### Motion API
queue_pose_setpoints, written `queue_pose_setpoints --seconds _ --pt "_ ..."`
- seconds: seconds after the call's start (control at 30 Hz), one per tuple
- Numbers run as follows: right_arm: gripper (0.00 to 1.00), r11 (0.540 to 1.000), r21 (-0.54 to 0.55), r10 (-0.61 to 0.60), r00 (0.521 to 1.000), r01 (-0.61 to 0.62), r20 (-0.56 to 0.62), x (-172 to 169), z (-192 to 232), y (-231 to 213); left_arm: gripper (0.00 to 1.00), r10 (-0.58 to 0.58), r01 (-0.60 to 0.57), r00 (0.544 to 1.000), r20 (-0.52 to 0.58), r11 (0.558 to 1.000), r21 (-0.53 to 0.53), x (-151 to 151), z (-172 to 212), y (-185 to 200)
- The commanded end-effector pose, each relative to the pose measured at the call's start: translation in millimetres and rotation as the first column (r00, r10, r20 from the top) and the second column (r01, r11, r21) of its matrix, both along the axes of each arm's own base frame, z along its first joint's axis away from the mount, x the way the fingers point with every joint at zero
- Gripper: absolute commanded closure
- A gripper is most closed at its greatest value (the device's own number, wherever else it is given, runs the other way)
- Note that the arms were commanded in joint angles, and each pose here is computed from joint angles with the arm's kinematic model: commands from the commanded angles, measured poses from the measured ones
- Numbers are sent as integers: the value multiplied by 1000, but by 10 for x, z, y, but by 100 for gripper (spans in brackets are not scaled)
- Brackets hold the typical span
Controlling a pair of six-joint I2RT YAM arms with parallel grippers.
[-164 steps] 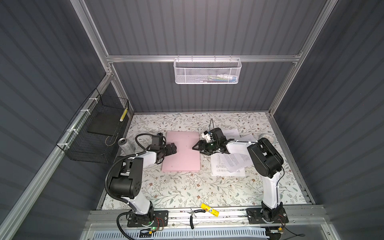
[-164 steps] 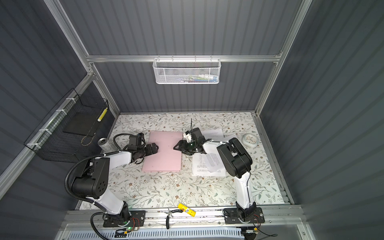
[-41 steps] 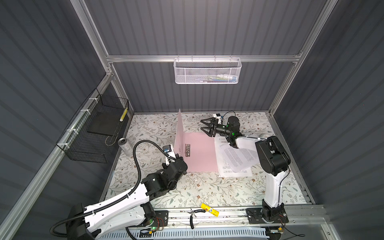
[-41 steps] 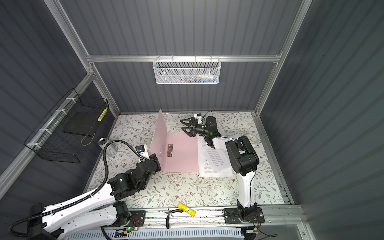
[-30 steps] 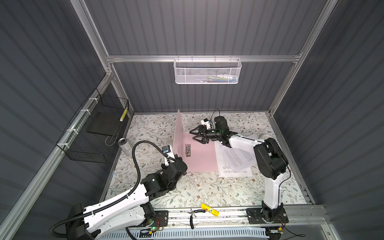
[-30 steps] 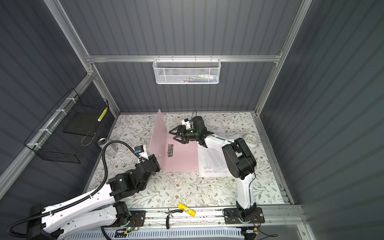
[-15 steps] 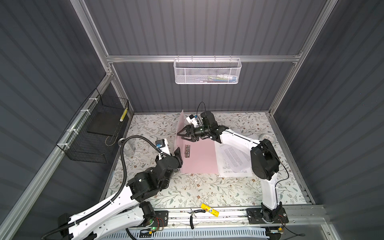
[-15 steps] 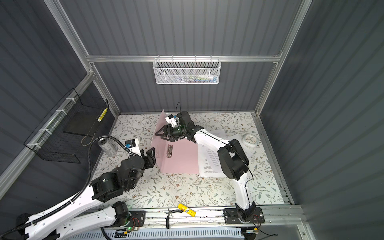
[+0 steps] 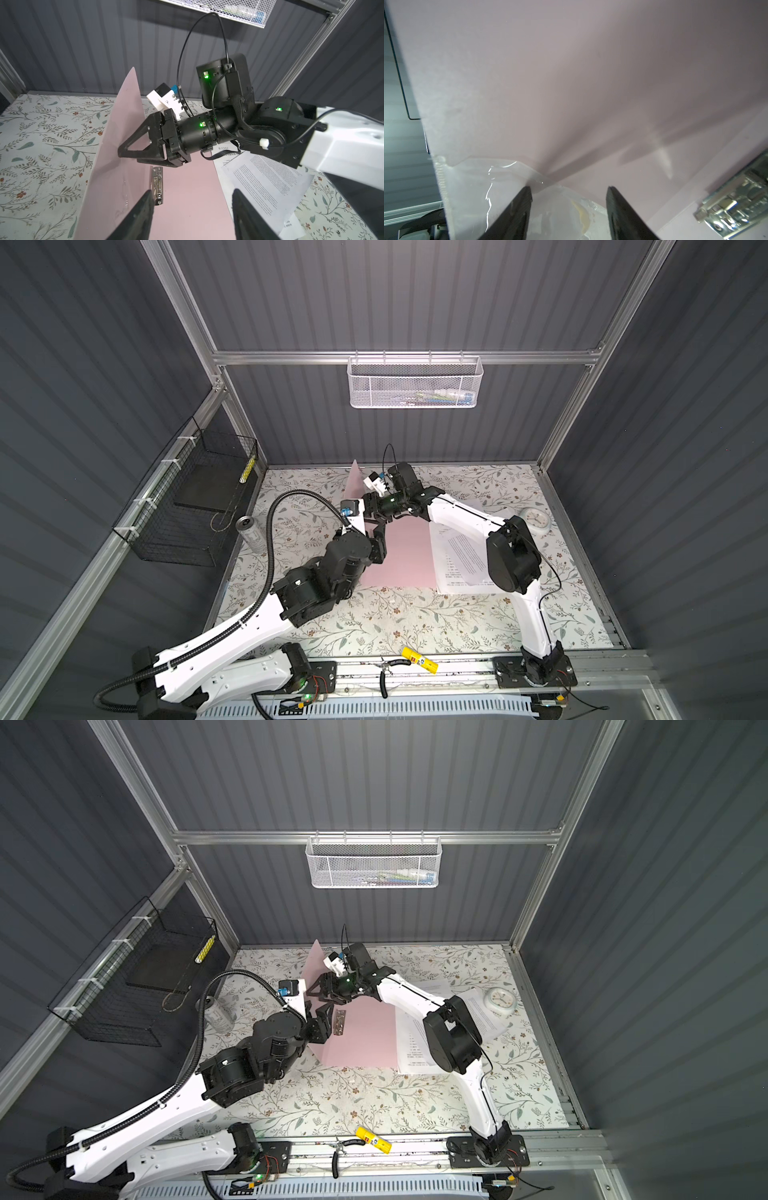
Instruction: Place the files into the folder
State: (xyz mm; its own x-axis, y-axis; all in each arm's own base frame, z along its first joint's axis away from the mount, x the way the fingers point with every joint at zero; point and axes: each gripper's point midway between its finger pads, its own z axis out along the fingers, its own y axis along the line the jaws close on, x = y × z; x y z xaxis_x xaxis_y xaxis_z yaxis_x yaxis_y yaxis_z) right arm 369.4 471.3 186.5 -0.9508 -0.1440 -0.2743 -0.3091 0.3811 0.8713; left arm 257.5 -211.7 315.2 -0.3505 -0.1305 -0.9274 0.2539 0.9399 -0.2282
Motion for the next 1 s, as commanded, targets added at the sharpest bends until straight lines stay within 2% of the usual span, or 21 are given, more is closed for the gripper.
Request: queue_pose_setpoints --seconds 0.0,0.27,0.37,0.63,0.97 --pt "40 1000 -20 15 1000 -15 9 -22 -83 16 40 0 0 1000 0 999 -37 144 -13 40" --pt "40 999 -33 13 1000 -13 1 -49 -172 -35 42 76 -84 984 -160 995 -45 510 -622 311" --pt "40 999 -42 6 1000 -6 -7 -54 -229 -84 44 140 -150 966 -216 988 -30 607 -813 458" --pt "40 998 -58 -43 997 40 -60 -33 -484 -399 44 336 -354 878 -341 935 10 741 -1244 949" --pt "39 981 -157 -128 987 112 -95 70 -948 -899 43 462 -504 791 -401 864 4 728 -1725 1264"
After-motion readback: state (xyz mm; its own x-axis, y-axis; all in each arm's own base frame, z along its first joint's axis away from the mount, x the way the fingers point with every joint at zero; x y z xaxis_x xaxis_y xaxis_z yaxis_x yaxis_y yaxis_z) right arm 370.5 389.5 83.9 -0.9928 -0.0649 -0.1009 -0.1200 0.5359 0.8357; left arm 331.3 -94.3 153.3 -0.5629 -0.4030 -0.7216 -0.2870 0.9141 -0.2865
